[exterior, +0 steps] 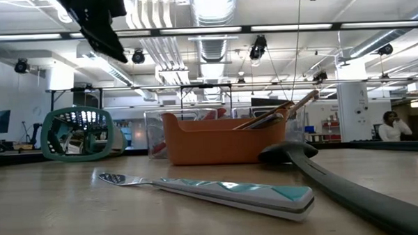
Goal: Pick & Place Kitchen Items
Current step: Put the orange spatula into the right transparent bin
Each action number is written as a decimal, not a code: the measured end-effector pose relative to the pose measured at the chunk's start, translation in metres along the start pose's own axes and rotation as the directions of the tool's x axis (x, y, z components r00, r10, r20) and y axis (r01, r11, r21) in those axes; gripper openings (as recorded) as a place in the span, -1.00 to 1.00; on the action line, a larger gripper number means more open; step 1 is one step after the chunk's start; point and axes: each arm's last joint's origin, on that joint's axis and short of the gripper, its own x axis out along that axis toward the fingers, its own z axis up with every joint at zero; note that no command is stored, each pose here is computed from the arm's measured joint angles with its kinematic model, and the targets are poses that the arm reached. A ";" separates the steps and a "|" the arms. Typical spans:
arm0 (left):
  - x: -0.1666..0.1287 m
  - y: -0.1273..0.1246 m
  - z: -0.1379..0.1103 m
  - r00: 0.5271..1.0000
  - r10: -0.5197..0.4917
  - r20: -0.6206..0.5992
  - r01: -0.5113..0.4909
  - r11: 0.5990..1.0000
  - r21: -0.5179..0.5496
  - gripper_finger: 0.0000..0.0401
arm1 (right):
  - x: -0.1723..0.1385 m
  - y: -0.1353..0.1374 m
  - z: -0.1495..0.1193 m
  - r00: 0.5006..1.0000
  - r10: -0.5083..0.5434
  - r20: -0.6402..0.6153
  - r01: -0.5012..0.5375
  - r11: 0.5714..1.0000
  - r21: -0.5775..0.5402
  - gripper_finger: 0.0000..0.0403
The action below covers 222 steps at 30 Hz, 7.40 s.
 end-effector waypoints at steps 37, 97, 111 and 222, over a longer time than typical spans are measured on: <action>0.072 -0.047 -0.072 0.919 -0.126 -0.374 0.011 0.955 -0.296 0.42 | 0.069 0.037 -0.106 0.965 0.222 0.138 -0.251 0.935 0.251 -0.63; 0.097 -0.164 -0.157 0.692 -0.010 -0.721 -0.075 0.993 -0.085 0.36 | 0.105 0.047 -0.133 0.982 -0.094 0.166 0.074 0.990 0.121 -0.66; 0.106 -0.148 -0.187 0.646 -0.023 -0.763 -0.100 0.988 -0.114 0.34 | 0.103 0.049 -0.132 0.982 -0.087 0.168 0.070 0.992 0.104 -0.66; 0.105 -0.111 0.104 0.526 -0.499 0.689 0.205 0.860 0.467 -0.90 | 0.059 0.085 -0.079 0.742 0.023 0.670 -0.068 0.997 0.041 -0.20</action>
